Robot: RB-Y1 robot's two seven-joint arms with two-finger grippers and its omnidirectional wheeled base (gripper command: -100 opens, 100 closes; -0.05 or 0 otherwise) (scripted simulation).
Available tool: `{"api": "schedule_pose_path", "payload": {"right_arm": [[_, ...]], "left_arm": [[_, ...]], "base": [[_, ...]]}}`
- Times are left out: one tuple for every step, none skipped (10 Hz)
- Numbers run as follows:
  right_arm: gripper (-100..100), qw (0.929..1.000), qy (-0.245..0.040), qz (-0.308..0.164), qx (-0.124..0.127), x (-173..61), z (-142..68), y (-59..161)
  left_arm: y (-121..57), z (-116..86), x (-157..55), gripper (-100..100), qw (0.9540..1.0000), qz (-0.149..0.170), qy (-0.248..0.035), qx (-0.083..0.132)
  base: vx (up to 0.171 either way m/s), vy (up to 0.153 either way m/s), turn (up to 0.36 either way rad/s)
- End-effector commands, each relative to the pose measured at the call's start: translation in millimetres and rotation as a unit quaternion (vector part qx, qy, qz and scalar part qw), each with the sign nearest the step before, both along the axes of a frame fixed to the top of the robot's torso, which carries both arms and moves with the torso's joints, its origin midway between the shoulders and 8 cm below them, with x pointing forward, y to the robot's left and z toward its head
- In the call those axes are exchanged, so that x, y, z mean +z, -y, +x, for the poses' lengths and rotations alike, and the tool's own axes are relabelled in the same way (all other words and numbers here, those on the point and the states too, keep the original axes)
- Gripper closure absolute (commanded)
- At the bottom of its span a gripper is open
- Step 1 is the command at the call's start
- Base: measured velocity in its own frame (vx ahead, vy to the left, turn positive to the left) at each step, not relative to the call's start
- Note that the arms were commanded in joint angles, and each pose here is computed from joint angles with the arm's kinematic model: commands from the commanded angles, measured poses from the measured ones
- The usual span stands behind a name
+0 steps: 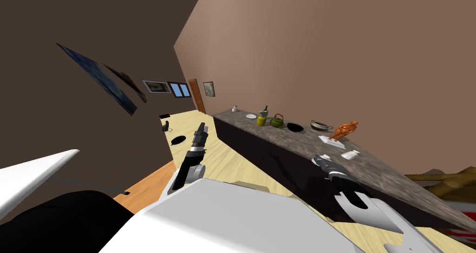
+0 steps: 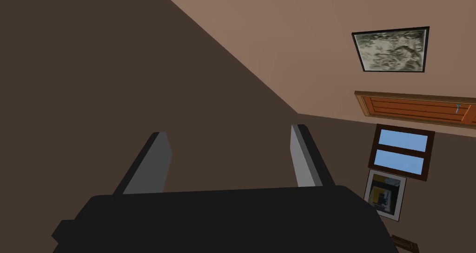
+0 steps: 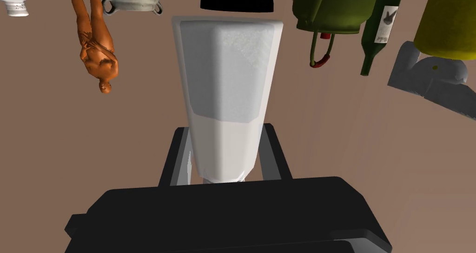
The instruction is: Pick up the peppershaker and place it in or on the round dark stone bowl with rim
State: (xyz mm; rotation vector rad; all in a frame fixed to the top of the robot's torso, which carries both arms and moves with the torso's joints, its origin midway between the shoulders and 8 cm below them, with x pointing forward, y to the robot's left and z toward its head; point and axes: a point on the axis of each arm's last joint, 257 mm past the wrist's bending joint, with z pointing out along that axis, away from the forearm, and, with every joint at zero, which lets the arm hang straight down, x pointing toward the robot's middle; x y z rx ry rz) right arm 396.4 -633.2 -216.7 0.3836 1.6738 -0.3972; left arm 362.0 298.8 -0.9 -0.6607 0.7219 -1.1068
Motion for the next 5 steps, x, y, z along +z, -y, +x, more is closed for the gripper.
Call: {"api": "schedule_pose_path", "payload": {"right_arm": [[100,0.9998,0.004,0.0,-0.018,12,1,16],[100,0.9995,0.005,-0.001,-0.03,20,0,28],[100,0.999,0.007,-0.001,-0.045,27,-1,40],[100,0.9981,0.009,-0.002,-0.06,34,-3,52],[100,0.997,0.011,-0.002,-0.077,41,-5,64]], "left_arm": [[0.0,0,0,0,1.0,0.0,0.0,0.0],[0.0,0,0,0,1.0,0.0,0.0,0.0],[-0.1,0,0,0,1.0,0.0,0.0,0.0],[-0.1,0,0,0,1.0,0.0,0.0,0.0],[-0.1,0,0,0,1.0,0.0,0.0,0.0]], "base": [[-0.196,-0.009,0.338],[-0.171,-0.044,0.329],[-0.132,-0.049,0.323],[-0.095,-0.054,0.318],[-0.065,-0.074,0.344]]}}
